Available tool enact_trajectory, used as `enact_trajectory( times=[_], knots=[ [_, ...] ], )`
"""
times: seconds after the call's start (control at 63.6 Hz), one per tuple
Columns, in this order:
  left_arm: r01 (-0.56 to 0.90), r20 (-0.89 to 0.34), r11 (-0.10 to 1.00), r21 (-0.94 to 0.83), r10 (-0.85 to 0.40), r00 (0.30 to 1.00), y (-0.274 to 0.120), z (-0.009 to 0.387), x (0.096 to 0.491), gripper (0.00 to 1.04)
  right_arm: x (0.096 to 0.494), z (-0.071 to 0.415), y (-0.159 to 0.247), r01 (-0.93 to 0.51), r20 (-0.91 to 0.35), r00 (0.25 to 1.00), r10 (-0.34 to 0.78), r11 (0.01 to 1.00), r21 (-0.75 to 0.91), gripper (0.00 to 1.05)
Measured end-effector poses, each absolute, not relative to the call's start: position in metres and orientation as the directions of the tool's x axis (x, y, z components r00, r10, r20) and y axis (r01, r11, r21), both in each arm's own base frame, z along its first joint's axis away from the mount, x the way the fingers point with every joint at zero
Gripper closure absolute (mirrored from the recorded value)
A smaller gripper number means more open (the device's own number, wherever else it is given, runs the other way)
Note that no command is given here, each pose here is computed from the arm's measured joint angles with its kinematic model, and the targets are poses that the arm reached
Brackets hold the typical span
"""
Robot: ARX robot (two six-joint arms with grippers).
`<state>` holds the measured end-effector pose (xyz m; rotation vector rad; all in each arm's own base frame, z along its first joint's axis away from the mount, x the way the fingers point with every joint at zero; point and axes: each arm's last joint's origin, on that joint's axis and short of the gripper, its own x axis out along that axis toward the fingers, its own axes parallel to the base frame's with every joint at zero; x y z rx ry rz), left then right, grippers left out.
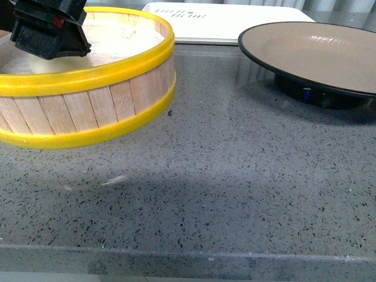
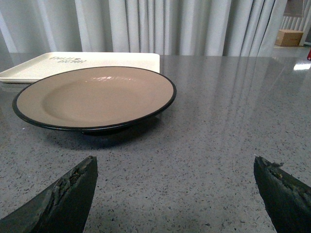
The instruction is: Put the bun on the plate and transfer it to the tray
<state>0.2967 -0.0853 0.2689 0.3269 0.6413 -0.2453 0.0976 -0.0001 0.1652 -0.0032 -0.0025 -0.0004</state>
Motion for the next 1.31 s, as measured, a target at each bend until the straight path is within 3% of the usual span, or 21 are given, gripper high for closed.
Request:
enact_trajectory(
  times=[0.252,0.441,0.708,0.96,1.133,1.306],
  knots=[
    [0.332,-0.625,0.918,0.218,-0.130,0.770,-0.086,0.268,0.297,0.77,0.098,0.165,0.000,0.000,0.002,1.000,0.000,1.000,-0.003,0.09],
    [0.333,-0.628,0.918,0.217,-0.130,0.767,-0.086,0.267,0.297,1.01,0.098,0.165,0.000,0.000,0.002,1.000,0.000,1.000,-0.003,0.09],
    [0.331,-0.615,0.922,0.202,-0.144,0.776,-0.083,0.277,0.300,1.01,0.098,0.165,0.000,0.000,0.002,1.000,0.000,1.000,-0.003,0.09],
    [0.329,-0.527,0.921,0.208,-0.178,0.831,-0.094,0.322,0.307,1.01,0.098,0.165,0.000,0.000,0.002,1.000,0.000,1.000,-0.003,0.09],
    [0.362,-0.455,0.904,0.228,-0.230,0.860,-0.126,0.355,0.320,1.01,0.098,0.165,0.000,0.000,0.002,1.000,0.000,1.000,-0.003,0.09],
    [0.453,-0.440,0.859,0.239,-0.320,0.839,-0.179,0.366,0.335,1.01,0.098,0.165,0.000,0.000,0.002,1.000,0.000,1.000,-0.003,0.09]
  ],
)
